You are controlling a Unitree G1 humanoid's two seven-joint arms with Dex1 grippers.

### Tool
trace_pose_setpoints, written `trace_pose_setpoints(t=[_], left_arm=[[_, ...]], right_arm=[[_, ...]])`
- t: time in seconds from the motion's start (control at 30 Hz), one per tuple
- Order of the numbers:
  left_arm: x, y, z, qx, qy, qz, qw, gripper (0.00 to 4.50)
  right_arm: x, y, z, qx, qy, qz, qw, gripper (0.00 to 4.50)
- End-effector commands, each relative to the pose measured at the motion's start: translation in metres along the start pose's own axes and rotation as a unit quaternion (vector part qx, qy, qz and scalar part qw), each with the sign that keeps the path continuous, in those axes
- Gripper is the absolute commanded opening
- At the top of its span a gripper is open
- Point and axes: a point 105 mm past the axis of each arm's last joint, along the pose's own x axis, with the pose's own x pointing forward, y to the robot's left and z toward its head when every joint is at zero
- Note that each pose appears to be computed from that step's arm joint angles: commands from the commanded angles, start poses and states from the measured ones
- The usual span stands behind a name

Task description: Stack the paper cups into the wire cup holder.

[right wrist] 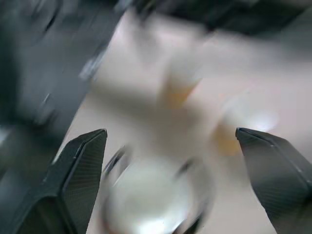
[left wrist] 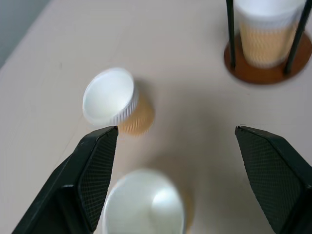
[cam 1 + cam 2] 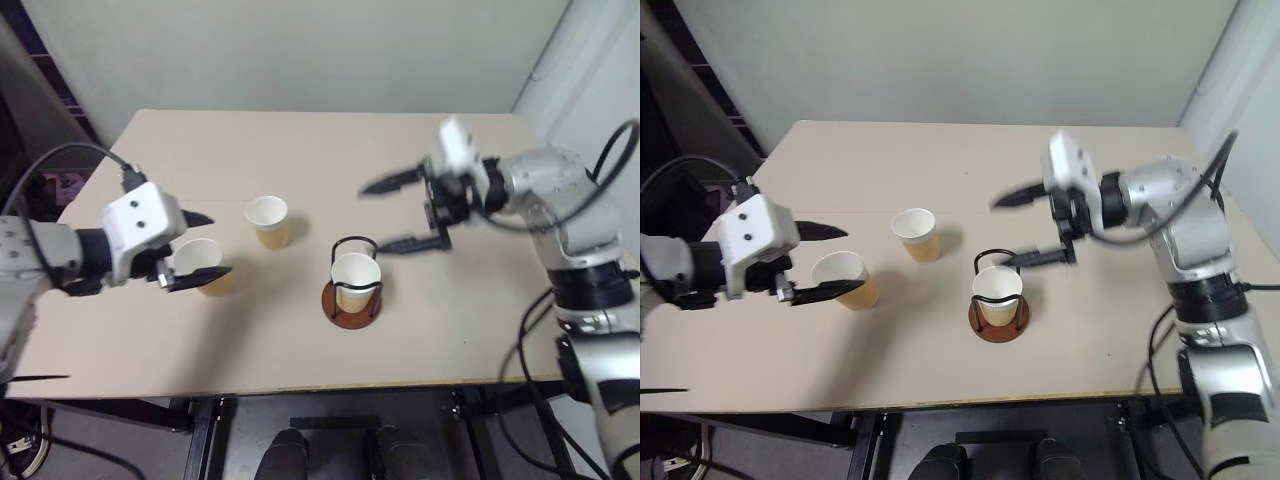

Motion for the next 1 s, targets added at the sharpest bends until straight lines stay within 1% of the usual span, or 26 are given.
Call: trace_pose_setpoints(t=[0.03, 0.17, 0.33, 0.47, 0.57, 0.67, 0.9, 0.97, 1.0], left_arm=[[-0.009, 0.004, -0.014, 0.026, 0.056, -0.009, 0.998, 4.14], [-0.001, -0.003, -0.017, 0.034, 0.063, -0.04, 0.997, 4.14], [0.01, -0.008, -0.031, 0.042, 0.092, -0.056, 0.993, 4.14], [0.022, -0.001, -0.045, 0.049, 0.122, -0.044, 0.99, 4.14], [0.025, 0.005, -0.045, 0.055, 0.119, -0.044, 0.99, 4.14], [0.028, 0.006, -0.044, 0.059, 0.114, -0.051, 0.99, 3.53], [0.03, 0.003, -0.038, 0.066, 0.094, -0.068, 0.991, 0.9], [0.029, 0.0, -0.033, 0.063, 0.079, -0.08, 0.992, 0.14], [0.028, -0.002, -0.03, 0.061, 0.071, -0.086, 0.992, 0.06]], right_arm=[[0.008, 0.004, 0.007, -0.005, -0.022, -0.009, 1.0, 4.47], [0.014, 0.005, 0.001, -0.01, -0.013, -0.013, 1.0, 4.47], [0.012, 0.006, 0.002, -0.01, -0.013, -0.015, 1.0, 4.47], [0.008, 0.01, 0.002, -0.009, -0.011, -0.012, 1.0, 4.47], [0.007, 0.011, 0.001, -0.009, -0.008, -0.015, 1.0, 4.47], [0.005, 0.011, 0.0, -0.009, -0.003, -0.021, 1.0, 4.5], [0.001, 0.011, -0.003, -0.009, 0.008, -0.028, 1.0, 4.5], [-0.001, 0.01, -0.003, -0.01, 0.008, -0.03, 0.999, 4.5], [-0.002, 0.01, -0.003, -0.011, 0.009, -0.031, 0.999, 4.5]])
